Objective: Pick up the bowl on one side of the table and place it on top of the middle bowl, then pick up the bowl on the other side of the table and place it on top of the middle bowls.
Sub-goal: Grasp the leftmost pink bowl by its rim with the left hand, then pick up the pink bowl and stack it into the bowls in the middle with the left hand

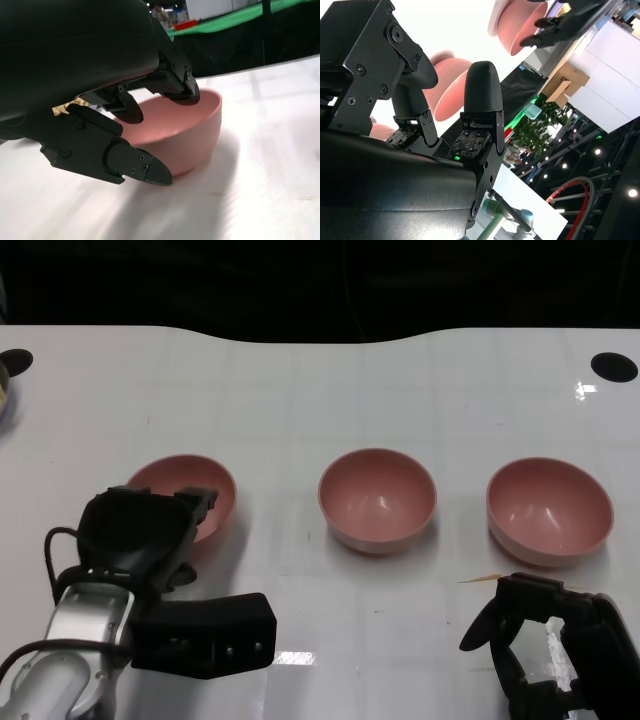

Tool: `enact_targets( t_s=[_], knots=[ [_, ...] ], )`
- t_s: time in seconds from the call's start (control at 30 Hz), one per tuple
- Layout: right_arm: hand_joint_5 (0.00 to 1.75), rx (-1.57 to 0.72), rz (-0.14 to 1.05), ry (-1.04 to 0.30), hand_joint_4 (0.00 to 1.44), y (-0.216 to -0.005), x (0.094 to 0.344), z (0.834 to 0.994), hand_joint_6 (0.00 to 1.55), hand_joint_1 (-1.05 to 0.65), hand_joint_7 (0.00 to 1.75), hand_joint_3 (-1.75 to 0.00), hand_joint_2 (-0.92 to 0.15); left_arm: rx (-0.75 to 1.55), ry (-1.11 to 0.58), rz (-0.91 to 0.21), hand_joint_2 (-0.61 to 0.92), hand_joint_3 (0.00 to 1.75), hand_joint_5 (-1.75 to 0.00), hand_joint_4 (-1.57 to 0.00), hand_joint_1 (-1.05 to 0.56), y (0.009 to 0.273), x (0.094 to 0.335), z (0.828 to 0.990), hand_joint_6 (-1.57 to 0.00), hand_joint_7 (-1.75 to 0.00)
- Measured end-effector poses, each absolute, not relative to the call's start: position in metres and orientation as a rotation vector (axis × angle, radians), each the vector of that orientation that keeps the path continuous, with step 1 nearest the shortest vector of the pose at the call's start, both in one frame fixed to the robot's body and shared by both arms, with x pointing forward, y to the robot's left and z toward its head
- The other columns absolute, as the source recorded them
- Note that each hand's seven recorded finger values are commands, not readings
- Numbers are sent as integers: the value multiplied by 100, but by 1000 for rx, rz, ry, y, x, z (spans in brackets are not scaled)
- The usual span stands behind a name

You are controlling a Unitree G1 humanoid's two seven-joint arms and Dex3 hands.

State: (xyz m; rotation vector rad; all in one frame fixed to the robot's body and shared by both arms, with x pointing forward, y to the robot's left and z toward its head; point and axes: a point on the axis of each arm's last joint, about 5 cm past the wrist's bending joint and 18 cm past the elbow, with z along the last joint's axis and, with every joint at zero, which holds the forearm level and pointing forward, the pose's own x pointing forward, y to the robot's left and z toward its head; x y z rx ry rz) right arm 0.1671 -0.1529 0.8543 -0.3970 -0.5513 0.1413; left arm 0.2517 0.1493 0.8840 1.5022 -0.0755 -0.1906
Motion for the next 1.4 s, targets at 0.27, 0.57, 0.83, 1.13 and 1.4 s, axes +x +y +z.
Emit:
enact_targets(
  t_s=[0.27, 0.57, 0.83, 1.13, 1.4],
  knots=[
    [157, -413, 139, -556, 88, -152, 167, 856, 91, 17, 122, -160, -10, 1588, -21, -261, 92, 3, -65, -100, -37, 148, 270, 874, -103, -9],
    [156, -425, 136, -559, 89, -151, 167, 856, 91, 19, 121, -156, -11, 1501, -187, -248, 91, 8, -174, -80, -29, 148, 275, 869, -122, -4],
    [157, -425, 135, -554, 89, -151, 167, 856, 92, 22, 121, -158, -11, 1469, -343, -221, 89, 7, -175, -82, -23, 143, 277, 874, -132, -12],
    [158, -398, 132, -554, 88, -151, 167, 856, 92, 25, 122, -162, -11, 1395, -583, -179, 58, 69, -175, -88, -22, 128, 281, 903, -86, -131],
    [158, -390, 146, -558, 87, -150, 167, 856, 91, 25, 123, -162, -10, 1337, -717, -236, 60, 53, -175, -89, -26, 110, 283, 918, -88, -130]
  ],
)
